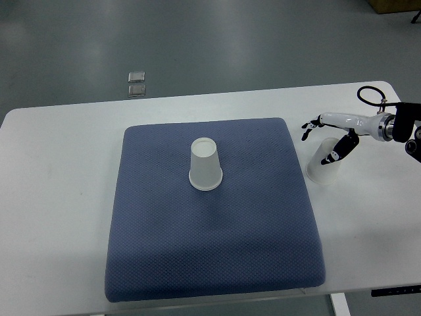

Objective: Stack paper cups
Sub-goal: 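Close the right hand's fingers around the white cup, then lift the cup with the right hand and carry it over the centre cup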

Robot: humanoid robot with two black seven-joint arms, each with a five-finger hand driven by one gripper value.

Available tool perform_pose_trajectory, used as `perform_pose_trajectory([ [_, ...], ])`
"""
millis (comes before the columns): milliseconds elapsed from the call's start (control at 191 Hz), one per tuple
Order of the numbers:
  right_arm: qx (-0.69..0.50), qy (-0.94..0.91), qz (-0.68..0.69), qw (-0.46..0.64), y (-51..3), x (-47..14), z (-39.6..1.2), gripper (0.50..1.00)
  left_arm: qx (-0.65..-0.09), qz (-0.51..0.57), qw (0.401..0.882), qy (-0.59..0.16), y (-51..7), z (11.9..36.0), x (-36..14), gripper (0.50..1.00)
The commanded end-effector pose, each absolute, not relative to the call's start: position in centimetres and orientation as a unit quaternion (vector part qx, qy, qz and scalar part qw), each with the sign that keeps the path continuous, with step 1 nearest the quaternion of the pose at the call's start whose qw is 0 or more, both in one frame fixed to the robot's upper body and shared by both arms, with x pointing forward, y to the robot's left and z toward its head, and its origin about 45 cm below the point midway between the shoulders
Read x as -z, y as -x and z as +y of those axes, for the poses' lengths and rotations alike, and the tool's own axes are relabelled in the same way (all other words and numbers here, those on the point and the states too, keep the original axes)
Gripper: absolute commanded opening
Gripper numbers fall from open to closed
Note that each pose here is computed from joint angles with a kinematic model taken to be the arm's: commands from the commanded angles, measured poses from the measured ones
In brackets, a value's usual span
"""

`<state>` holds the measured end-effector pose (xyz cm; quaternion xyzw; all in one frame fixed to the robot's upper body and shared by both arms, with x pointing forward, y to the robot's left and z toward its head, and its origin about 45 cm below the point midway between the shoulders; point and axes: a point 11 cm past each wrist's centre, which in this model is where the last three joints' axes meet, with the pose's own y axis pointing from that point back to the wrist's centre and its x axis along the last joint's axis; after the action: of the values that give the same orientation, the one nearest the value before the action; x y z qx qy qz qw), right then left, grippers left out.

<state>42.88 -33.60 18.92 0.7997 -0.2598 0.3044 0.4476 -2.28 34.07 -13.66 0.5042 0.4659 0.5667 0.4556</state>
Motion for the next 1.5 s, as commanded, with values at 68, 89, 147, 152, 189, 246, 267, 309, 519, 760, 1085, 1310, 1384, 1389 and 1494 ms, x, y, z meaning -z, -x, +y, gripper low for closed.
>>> perform_pose_trajectory([
  [68,-0.312,-0.793,-0.249,0.459,-42.7,-18.8,-34.0,0.919,-0.566,0.466,0.455,-0.504,2.3,34.1,13.7,1.0],
  [89,-0.313,-0.792,-0.25,0.461,-42.7,-18.9,-34.3,0.919,-0.567,0.466,0.456,-0.504,2.3,34.1,13.7,1.0],
  [147,-0.316,-0.789,-0.25,0.464,-42.8,-19.1,-34.5,0.919,-0.567,0.465,0.455,-0.504,2.3,34.1,13.7,1.0],
  [152,-0.317,-0.788,-0.25,0.465,-42.8,-19.1,-34.5,0.919,-0.567,0.466,0.456,-0.504,2.3,34.1,13.7,1.0],
  [189,-0.318,-0.787,-0.25,0.465,-42.9,-19.3,-34.6,0.919,-0.567,0.466,0.456,-0.504,2.3,34.1,13.7,1.0],
  [246,-0.322,-0.785,-0.246,0.468,-42.9,-19.4,-34.6,0.919,-0.567,0.465,0.456,-0.504,2.2,34.1,13.7,1.0],
  [267,-0.323,-0.784,-0.244,0.47,-42.9,-19.3,-34.6,0.917,-0.567,0.466,0.456,-0.504,2.2,34.1,13.7,1.0],
  [309,-0.324,-0.783,-0.242,0.472,-42.8,-19.3,-34.9,0.917,-0.567,0.466,0.456,-0.504,2.3,34.1,13.7,1.0],
  [519,-0.329,-0.777,-0.236,0.482,-42.8,-19.3,-35.4,0.915,-0.567,0.466,0.456,-0.504,2.3,34.1,13.7,1.0],
  [760,-0.343,-0.767,-0.232,0.491,-42.7,-19.2,-35.8,0.913,-0.567,0.466,0.456,-0.504,2.3,34.1,13.7,1.0],
  [1085,-0.344,-0.759,-0.239,0.498,-42.7,-19.5,-36.8,0.795,-0.567,0.466,0.456,-0.504,2.3,34.1,13.7,1.0],
  [1310,-0.343,-0.758,-0.237,0.502,-42.6,-19.4,-37.0,0.605,-0.567,0.466,0.456,-0.504,2.3,34.1,13.7,1.0],
  [1384,-0.343,-0.758,-0.237,0.502,-42.6,-19.4,-37.0,0.541,-0.567,0.466,0.456,-0.504,2.3,34.1,13.7,1.0],
  [1389,-0.344,-0.758,-0.236,0.501,-42.6,-19.4,-37.0,0.535,-0.566,0.466,0.455,-0.504,2.3,34.1,13.7,1.0],
  [1494,-0.349,-0.756,-0.24,0.5,-42.9,-19.8,-36.9,0.5,-0.566,0.466,0.455,-0.504,2.3,34.1,13.7,1.0],
])
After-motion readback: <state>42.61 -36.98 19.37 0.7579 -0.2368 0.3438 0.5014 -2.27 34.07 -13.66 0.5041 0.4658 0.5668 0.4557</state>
